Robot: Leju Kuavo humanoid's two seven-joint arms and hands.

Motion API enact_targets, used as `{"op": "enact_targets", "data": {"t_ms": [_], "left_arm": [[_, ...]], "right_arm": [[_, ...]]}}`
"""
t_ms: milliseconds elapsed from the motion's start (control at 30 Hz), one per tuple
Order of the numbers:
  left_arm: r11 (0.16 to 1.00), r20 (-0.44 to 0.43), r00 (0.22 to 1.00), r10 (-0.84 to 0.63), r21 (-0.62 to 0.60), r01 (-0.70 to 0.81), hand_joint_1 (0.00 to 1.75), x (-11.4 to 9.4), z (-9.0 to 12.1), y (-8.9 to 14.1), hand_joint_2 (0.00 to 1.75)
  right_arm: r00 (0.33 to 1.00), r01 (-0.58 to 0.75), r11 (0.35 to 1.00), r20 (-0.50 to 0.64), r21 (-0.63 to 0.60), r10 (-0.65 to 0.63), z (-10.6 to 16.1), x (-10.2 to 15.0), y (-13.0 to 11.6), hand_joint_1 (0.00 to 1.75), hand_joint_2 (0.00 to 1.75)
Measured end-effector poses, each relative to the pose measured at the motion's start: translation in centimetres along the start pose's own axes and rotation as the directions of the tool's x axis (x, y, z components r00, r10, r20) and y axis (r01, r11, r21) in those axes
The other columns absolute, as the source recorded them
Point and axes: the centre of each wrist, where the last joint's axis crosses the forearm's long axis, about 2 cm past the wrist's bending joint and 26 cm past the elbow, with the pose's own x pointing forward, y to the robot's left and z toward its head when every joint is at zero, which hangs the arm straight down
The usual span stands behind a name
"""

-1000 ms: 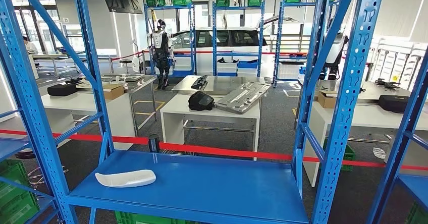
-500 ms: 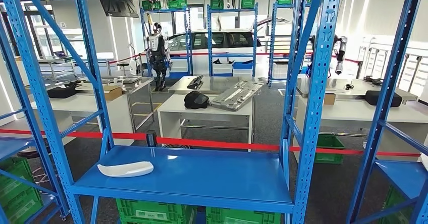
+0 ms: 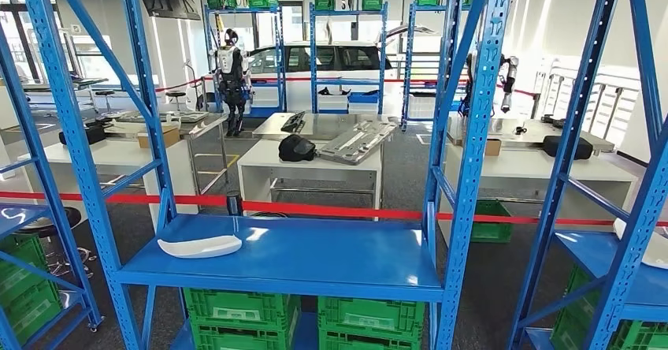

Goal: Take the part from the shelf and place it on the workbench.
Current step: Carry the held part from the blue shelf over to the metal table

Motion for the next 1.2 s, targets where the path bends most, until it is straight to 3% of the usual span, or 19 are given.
{"op": "enact_targets", "data": {"t_ms": [1200], "left_arm": [[1.000,-0.016,1.000,0.016,0.001,-0.016,0.00,-0.11,-0.29,-0.51,0.00]], "right_arm": [[0.999,0.029,1.000,-0.018,0.006,-0.029,0.53,-0.29,0.08,1.75,1.75]]}}
